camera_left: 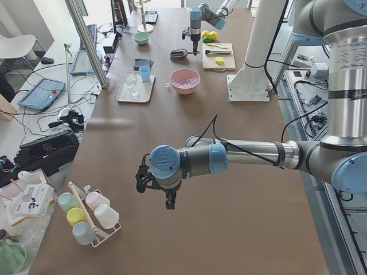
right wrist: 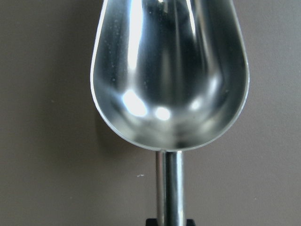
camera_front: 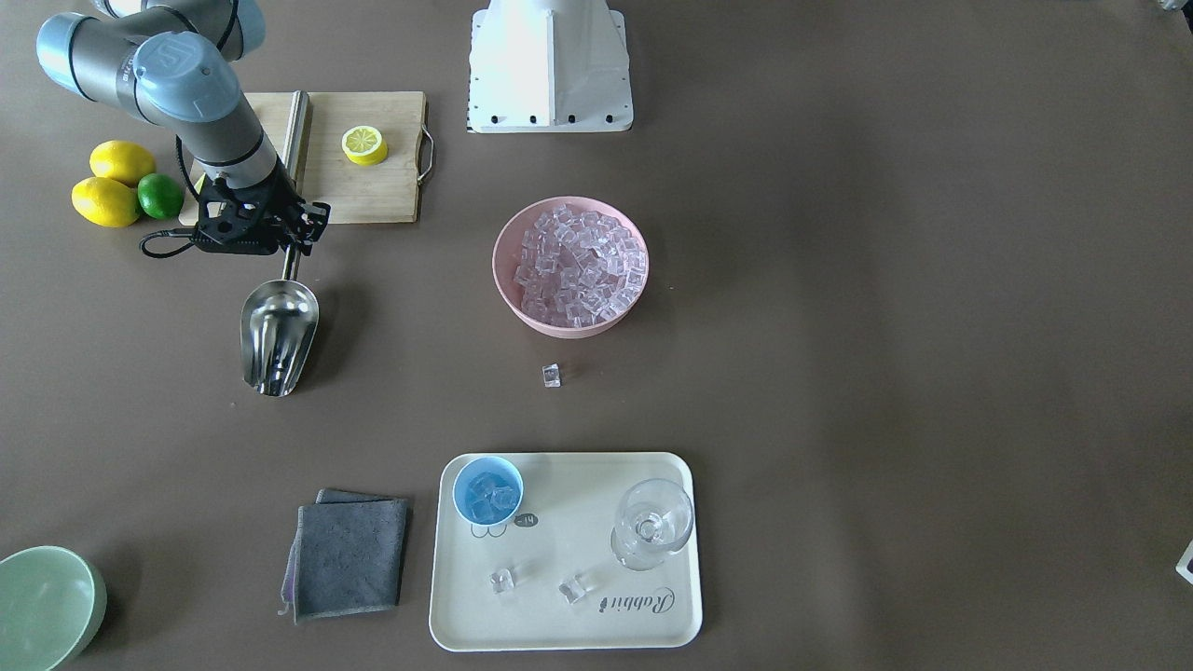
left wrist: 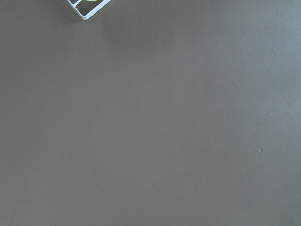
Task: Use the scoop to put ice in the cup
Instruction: 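Lower the scoop onto the table and open the right gripper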
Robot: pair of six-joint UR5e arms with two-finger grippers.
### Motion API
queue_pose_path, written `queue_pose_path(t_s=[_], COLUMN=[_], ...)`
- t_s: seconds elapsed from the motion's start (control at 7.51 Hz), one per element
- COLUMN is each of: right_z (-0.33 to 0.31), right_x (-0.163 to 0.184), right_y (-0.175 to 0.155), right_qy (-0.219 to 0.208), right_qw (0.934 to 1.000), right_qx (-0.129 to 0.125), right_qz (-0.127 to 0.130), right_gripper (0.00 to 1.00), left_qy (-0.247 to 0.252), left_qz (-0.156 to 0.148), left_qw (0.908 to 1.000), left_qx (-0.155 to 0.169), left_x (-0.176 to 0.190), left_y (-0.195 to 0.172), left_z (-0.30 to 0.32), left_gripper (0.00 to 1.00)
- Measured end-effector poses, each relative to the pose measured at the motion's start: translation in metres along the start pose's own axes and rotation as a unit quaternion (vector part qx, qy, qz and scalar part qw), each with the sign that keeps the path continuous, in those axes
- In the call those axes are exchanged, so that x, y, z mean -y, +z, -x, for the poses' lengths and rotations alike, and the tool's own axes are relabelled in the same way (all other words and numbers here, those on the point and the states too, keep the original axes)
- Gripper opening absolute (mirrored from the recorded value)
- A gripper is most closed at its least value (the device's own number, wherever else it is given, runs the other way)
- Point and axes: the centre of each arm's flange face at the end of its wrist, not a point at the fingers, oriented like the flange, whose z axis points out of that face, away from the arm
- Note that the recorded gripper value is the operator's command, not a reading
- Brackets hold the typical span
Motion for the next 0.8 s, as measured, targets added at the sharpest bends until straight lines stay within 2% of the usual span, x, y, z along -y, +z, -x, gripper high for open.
queue_pose_path(t_s=[0.13, 0.27, 0.8], right_z=[0.000, 0.000, 0.002], right_x=[0.000, 0.000, 0.001], right_y=[0.000, 0.001, 0.005], right_qy=[-0.001, -0.005, -0.026], right_qw=[1.0000, 1.0000, 0.9996], right_qx=[0.000, 0.001, 0.001], right_qz=[0.001, 0.003, 0.011], right_gripper=[0.28, 0.99, 1.00], left_qy=[0.003, 0.009, 0.033], left_qz=[0.002, 0.003, 0.007], left_qw=[1.0000, 0.9999, 0.9963], left_qx=[0.001, 0.007, 0.079], left_x=[0.004, 0.006, 0.010], left_y=[0.001, 0.001, -0.005], left_z=[-0.014, -0.025, -0.041], left_gripper=[0.98, 0.98, 0.98])
